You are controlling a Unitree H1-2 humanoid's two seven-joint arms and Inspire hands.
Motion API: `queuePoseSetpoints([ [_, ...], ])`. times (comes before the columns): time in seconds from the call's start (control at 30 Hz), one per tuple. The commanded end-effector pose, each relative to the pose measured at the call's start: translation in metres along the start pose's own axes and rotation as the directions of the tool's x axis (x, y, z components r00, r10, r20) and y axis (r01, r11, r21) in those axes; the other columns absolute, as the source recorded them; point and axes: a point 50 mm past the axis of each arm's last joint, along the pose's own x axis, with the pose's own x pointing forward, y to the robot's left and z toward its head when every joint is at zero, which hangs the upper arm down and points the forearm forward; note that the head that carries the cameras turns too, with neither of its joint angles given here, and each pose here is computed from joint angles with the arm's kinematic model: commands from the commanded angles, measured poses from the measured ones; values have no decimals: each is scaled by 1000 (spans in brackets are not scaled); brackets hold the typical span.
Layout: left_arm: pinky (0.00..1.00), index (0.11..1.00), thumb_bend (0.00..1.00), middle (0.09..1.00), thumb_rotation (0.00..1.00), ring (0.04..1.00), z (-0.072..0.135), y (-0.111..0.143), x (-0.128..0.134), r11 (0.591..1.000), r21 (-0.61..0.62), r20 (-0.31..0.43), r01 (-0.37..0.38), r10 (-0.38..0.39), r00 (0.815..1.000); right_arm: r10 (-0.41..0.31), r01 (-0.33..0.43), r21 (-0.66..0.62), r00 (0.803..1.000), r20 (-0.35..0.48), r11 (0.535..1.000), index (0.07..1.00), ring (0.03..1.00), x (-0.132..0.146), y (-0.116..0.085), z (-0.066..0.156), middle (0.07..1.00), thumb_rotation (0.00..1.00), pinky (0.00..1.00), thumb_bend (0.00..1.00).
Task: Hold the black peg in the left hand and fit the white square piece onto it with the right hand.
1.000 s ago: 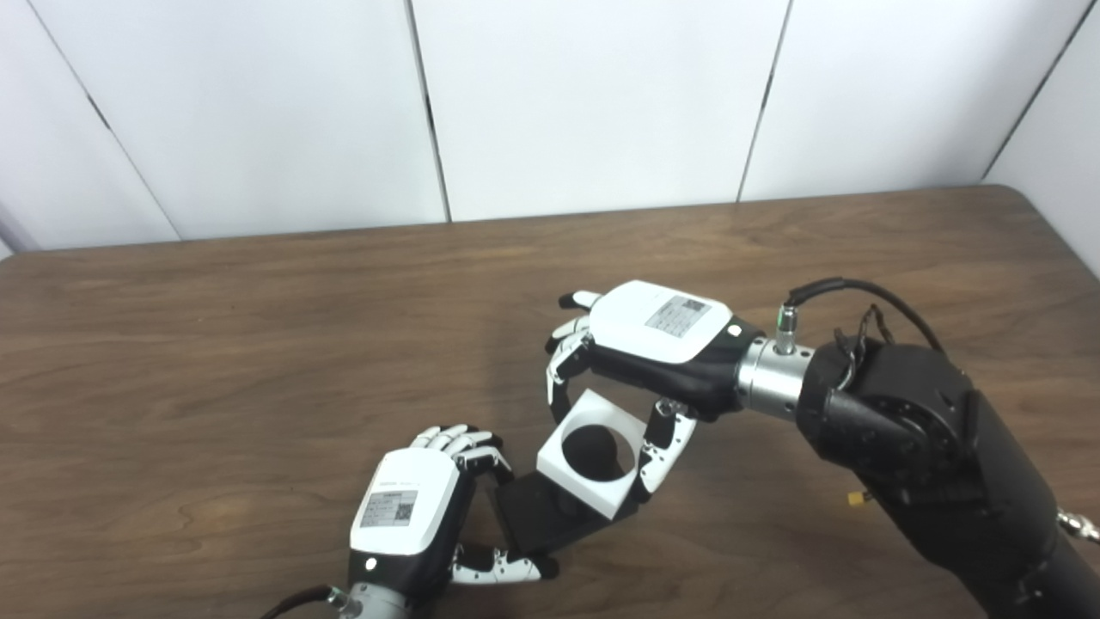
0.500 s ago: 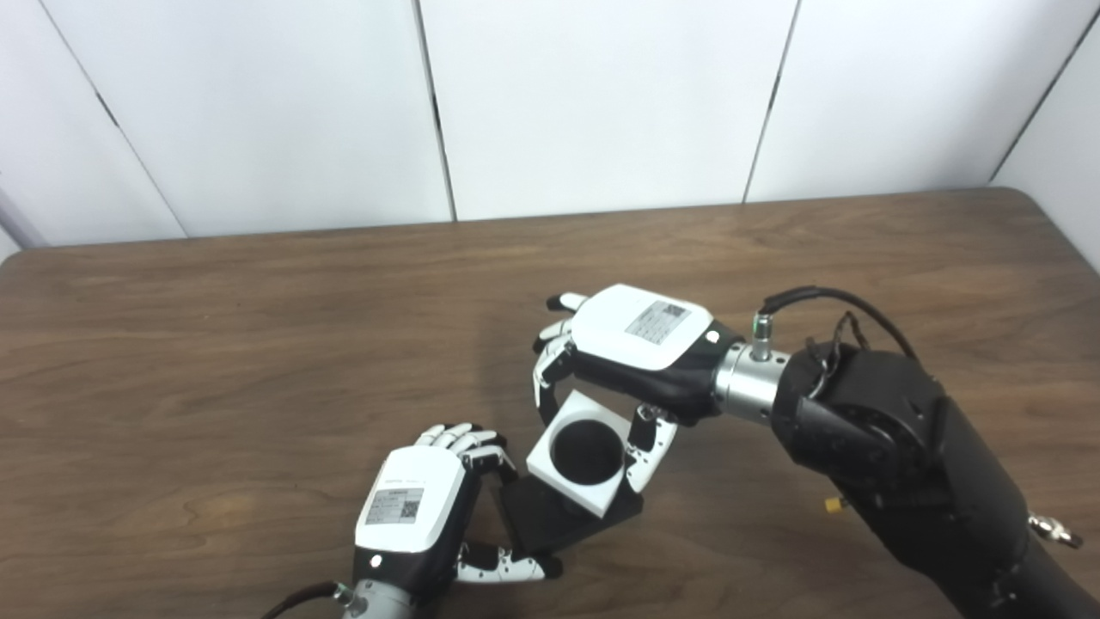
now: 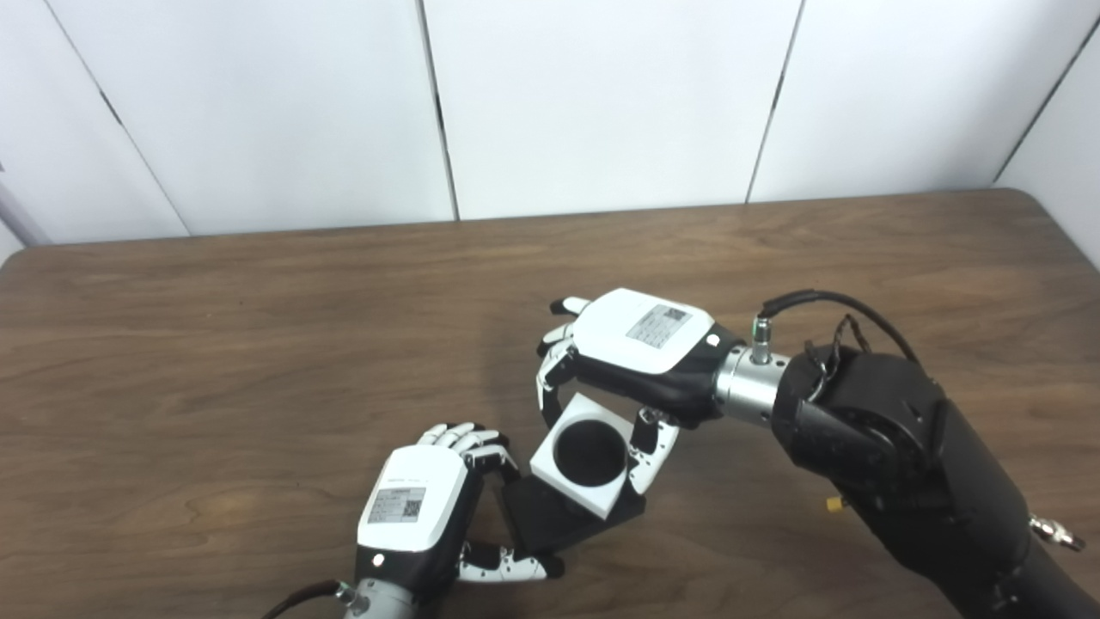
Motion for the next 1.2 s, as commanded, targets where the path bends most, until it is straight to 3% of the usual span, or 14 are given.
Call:
queuePoseSetpoints([
  [0.0, 886, 490, 509, 787, 61, 848, 5, -9, -1, 998, 15, 4, 61, -61, 998, -28, 29, -33, 999, 27, 999, 483, 857, -1, -10, 1, 721, 131, 1000, 523],
  [0.37, 873, 490, 510, 782, 61, 844, 5, -9, -1, 998, 22, 10, 55, -55, 998, 49, -50, -43, 998, -28, 998, 492, 888, -2, -6, -3, 762, 149, 1000, 524],
  [0.57, 874, 490, 510, 781, 60, 844, 6, -8, -1, 999, 12, 10, 52, -52, 999, 56, -57, -30, 998, -35, 998, 493, 895, -3, -5, -4, 770, 155, 1000, 524],
  [0.6, 876, 490, 510, 782, 60, 845, 6, -8, -1, 999, 11, 9, 52, -52, 999, 56, -57, -29, 998, -35, 998, 565, 894, -3, -5, -4, 770, 247, 1000, 748],
  [0.63, 877, 490, 510, 782, 60, 846, 6, -8, -1, 999, 10, 9, 53, -53, 999, 58, -59, -28, 998, -34, 998, 589, 894, -3, -5, -5, 769, 291, 1000, 829],
  [0.73, 885, 491, 509, 784, 60, 850, 6, -7, 0, 998, 12, 8, 55, -55, 998, 73, -73, -26, 997, -33, 997, 627, 901, -4, -5, -5, 781, 439, 1000, 950],
  [0.83, 887, 491, 508, 784, 62, 850, 7, -7, 0, 998, 16, 9, 59, -59, 998, 108, -109, -26, 993, -44, 994, 699, 924, -4, -5, -5, 822, 558, 1000, 996],
  [0.9, 887, 491, 507, 784, 62, 850, 6, -7, 0, 998, 19, 8, 61, -61, 998, 138, -140, -34, 989, -58, 990, 797, 951, -4, -4, -4, 876, 617, 1000, 1000],
  [1.03, 888, 491, 507, 784, 61, 855, 7, -7, 0, 997, 21, 6, 68, -69, 998, 164, -168, -38, 983, -78, 985, 925, 990, -5, -5, -4, 949, 655, 1000, 1000],
  [1.17, 893, 491, 507, 785, 61, 857, 7, -6, 0, 997, 21, 4, 73, -73, 997, 158, -162, -38, 984, -84, 986, 984, 1000, -7, -5, -5, 995, 655, 1000, 1000],
])
